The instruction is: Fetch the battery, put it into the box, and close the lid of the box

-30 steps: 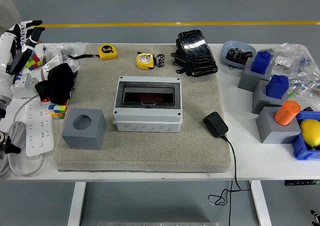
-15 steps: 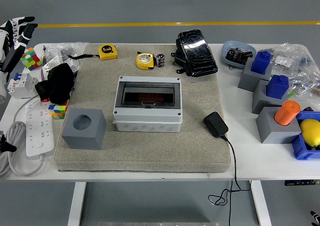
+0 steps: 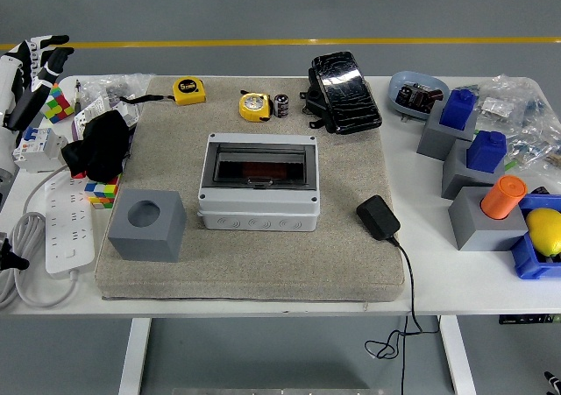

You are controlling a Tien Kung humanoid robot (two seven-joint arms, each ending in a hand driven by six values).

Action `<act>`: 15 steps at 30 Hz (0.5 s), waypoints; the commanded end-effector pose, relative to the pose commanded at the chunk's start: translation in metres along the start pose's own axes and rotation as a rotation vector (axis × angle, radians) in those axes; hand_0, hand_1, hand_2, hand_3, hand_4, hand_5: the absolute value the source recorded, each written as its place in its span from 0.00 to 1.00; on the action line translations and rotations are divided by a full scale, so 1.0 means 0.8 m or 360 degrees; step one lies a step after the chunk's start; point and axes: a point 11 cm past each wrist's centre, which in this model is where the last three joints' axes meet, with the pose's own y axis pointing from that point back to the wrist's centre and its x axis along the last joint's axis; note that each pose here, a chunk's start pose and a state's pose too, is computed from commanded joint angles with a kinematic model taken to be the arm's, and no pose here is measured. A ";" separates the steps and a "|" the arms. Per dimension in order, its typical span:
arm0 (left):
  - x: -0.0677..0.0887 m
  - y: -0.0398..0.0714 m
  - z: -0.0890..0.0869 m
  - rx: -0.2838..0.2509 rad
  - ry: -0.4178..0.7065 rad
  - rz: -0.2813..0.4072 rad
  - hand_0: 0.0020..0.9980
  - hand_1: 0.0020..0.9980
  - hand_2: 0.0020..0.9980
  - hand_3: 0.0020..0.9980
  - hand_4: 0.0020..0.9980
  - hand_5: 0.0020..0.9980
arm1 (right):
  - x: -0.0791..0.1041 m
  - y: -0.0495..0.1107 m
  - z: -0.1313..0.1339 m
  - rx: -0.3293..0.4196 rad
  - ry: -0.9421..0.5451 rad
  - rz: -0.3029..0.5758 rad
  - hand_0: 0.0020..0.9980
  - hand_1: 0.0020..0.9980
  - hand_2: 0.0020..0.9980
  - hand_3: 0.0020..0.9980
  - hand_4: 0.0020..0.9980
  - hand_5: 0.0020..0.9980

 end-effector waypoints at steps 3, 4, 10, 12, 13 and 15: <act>0.000 -0.002 0.002 -0.0008 -0.0001 -0.0001 0.67 0.77 0.74 0.76 1.00 1.00 | 0.000 0.000 -0.003 0.0002 0.0006 -0.0002 0.64 0.66 0.65 0.53 0.95 0.44; 0.000 -0.003 0.003 -0.0014 -0.0003 -0.0002 0.67 0.77 0.74 0.76 1.00 1.00 | -0.001 0.000 -0.004 0.0003 0.0009 -0.0003 0.64 0.66 0.65 0.53 0.95 0.44; 0.001 -0.006 0.006 -0.0022 -0.0004 -0.0005 0.67 0.77 0.74 0.76 1.00 1.00 | 0.000 0.001 -0.009 0.0010 0.0014 -0.0003 0.64 0.66 0.65 0.53 0.95 0.44; 0.000 -0.005 0.005 -0.0017 -0.0001 -0.0010 0.67 0.77 0.74 0.76 1.00 1.00 | 0.002 0.001 -0.010 0.0016 0.0005 0.0005 0.64 0.66 0.65 0.53 0.95 0.44; 0.000 -0.005 0.004 -0.0015 0.0002 -0.0013 0.67 0.77 0.74 0.76 1.00 1.00 | 0.002 0.001 -0.011 0.0018 0.0002 0.0008 0.64 0.66 0.65 0.53 0.95 0.44; 0.000 -0.004 0.003 -0.0011 0.0007 -0.0016 0.67 0.77 0.74 0.76 1.00 1.00 | 0.003 0.001 -0.012 0.0023 -0.0003 0.0013 0.64 0.66 0.65 0.53 0.95 0.44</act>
